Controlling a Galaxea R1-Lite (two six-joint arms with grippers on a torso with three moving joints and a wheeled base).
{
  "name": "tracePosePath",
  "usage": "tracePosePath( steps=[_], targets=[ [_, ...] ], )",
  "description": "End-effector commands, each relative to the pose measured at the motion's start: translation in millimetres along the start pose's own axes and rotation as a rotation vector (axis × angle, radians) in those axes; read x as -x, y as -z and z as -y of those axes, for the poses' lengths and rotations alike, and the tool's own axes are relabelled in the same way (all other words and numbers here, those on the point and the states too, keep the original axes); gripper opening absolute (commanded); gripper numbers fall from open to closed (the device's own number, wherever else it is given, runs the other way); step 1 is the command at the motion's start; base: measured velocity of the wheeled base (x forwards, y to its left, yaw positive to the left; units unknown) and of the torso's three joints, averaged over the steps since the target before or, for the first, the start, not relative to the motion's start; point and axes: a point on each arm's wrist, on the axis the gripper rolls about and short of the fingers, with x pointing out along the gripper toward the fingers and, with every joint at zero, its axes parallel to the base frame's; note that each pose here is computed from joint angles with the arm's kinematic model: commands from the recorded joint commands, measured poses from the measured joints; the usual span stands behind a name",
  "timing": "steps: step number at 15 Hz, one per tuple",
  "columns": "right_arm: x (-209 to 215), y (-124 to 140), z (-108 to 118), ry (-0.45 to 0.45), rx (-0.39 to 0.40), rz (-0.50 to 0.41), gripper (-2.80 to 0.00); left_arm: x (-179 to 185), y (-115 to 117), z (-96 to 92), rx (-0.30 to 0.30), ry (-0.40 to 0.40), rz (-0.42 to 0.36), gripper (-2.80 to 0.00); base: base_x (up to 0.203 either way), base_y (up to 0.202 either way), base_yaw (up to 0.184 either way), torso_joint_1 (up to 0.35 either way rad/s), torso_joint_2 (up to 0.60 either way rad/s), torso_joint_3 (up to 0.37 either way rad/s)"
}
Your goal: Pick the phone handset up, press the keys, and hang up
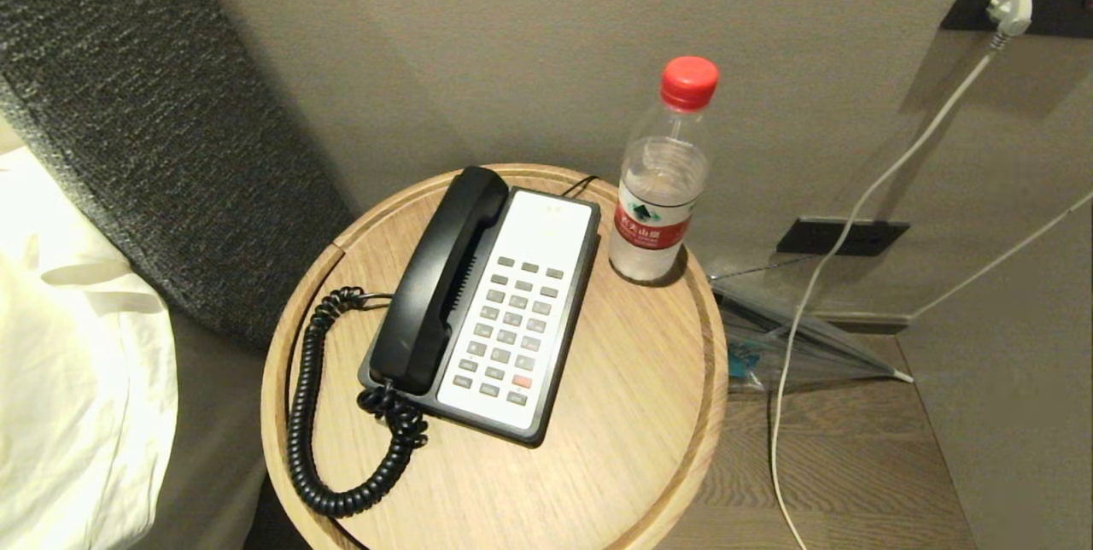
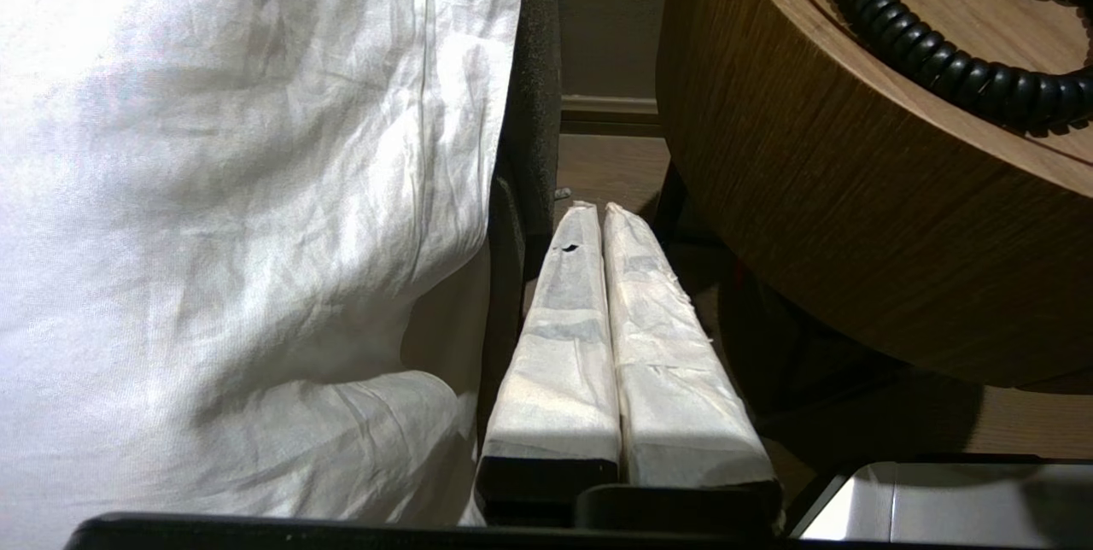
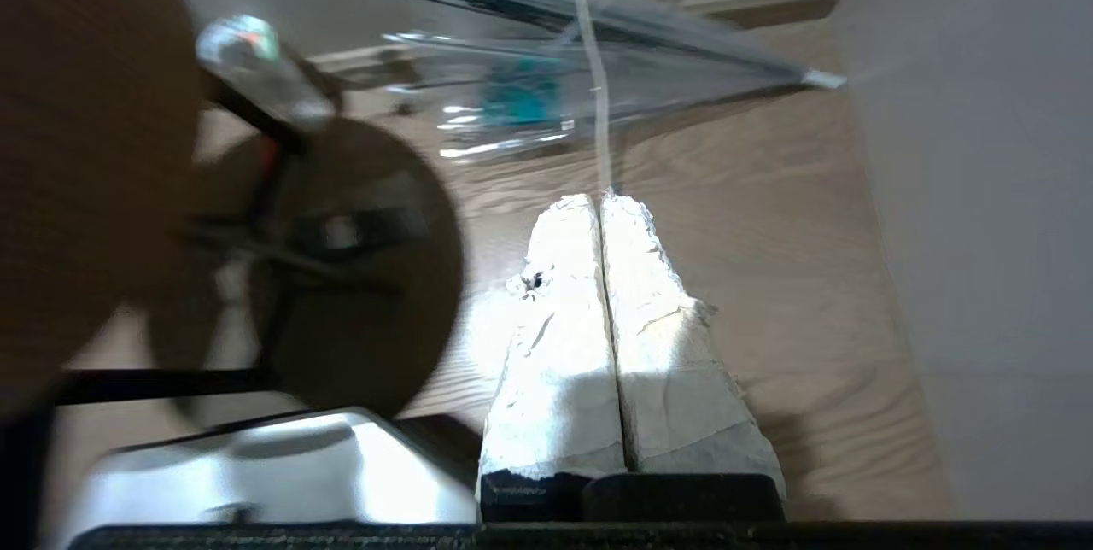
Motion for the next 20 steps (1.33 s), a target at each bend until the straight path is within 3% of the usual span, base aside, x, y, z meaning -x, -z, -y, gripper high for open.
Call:
tracePosePath(
  steps=[1,6,8,20],
  targets=[
    [-8,17,2,-0.003,0.068,0.039,-2.8,0,0,0.0,0.0,0.0,0.002,-2.8,0.0,0.0,0.0,0.0,0.0,0.0],
    [2,25,3,-0.058,0.129,0.172,-2.8,0,0,0.0,0.0,0.0,0.002,-2.8,0.0,0.0,0.0,0.0,0.0,0.0],
    [0,33,2,-0.118,0.164,0.148,-2.8,0,0,0.0,-0.001,0.0,0.002,-2.8,0.0,0.0,0.0,0.0,0.0,0.0],
    [1,33,3,-0.106,0.125,0.159,-2.8,0,0,0.0,0.0,0.0,0.002,-2.8,0.0,0.0,0.0,0.0,0.0,0.0]
  ],
)
